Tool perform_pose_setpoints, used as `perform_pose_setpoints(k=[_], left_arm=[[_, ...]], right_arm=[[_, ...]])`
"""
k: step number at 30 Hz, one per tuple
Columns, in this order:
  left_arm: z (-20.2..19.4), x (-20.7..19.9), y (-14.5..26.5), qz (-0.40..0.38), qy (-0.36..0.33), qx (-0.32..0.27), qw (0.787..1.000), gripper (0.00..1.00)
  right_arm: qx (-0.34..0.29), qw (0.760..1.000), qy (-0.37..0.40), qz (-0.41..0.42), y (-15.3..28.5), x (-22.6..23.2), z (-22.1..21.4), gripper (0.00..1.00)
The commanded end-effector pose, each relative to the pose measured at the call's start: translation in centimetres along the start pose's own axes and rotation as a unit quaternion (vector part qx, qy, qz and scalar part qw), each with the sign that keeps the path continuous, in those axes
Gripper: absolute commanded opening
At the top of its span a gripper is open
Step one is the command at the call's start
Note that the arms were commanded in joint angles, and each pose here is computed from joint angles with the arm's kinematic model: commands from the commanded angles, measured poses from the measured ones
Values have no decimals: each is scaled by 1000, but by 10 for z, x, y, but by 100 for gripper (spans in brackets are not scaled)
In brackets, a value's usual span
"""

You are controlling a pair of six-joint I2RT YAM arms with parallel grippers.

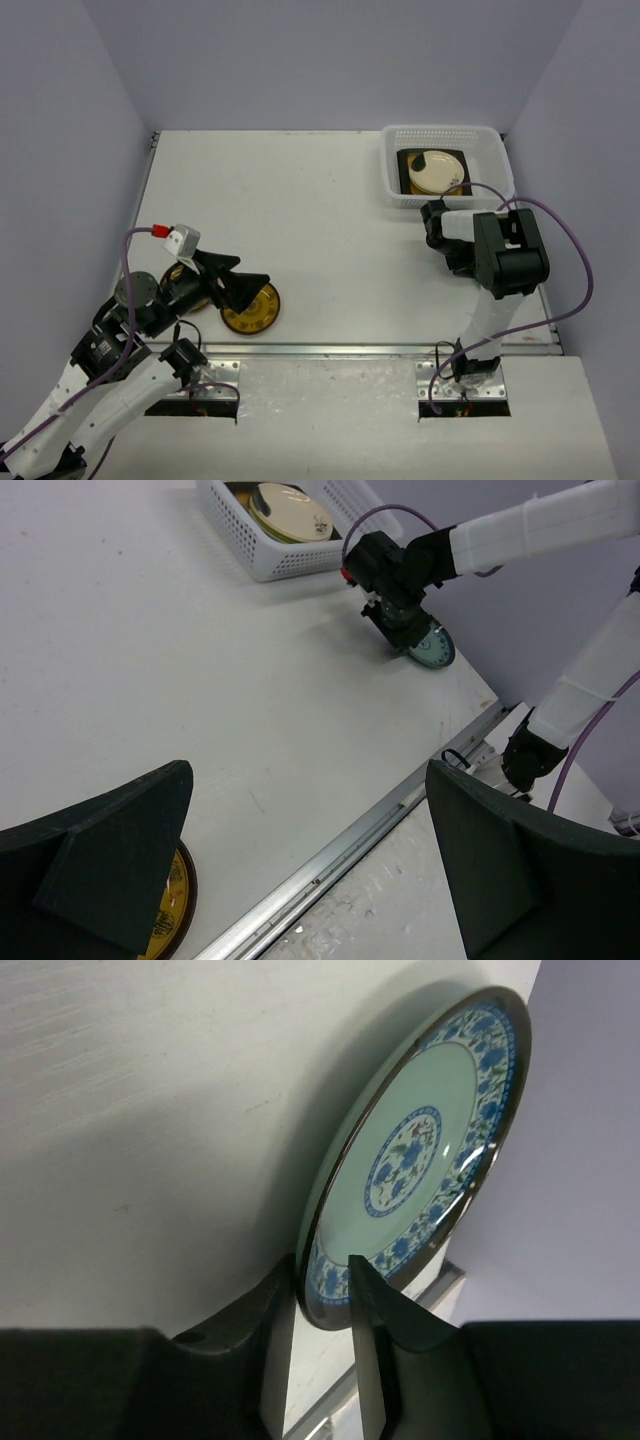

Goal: Place the plates into the plastic bin on the countertop

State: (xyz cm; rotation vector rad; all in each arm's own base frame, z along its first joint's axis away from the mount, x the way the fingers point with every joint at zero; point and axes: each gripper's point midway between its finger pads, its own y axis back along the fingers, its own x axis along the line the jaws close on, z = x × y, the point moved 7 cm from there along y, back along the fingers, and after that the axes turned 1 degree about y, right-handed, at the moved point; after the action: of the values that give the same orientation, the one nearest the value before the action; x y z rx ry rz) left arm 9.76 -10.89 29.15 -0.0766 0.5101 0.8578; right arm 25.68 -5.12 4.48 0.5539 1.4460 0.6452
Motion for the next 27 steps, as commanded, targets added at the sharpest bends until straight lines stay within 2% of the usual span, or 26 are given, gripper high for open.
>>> perform_pose_setpoints(k=[1,9,19,27], left_arm=[[7,-6,3,-22,-8,-25,999,100],[8,-7,4,-25,-9,-27,999,100],[7,-6,3,-25,-9,-24,999,100],[7,-6,2,-20,-8,-24,999,100]], right_arm=[[-12,999,-20,38,-6,14,5,14],[-43,997,-22,59,10,13,8,0],[-117,993,-32,14,73,-4,2,0],[-182,983,-36,-15,145,-27,5,0]])
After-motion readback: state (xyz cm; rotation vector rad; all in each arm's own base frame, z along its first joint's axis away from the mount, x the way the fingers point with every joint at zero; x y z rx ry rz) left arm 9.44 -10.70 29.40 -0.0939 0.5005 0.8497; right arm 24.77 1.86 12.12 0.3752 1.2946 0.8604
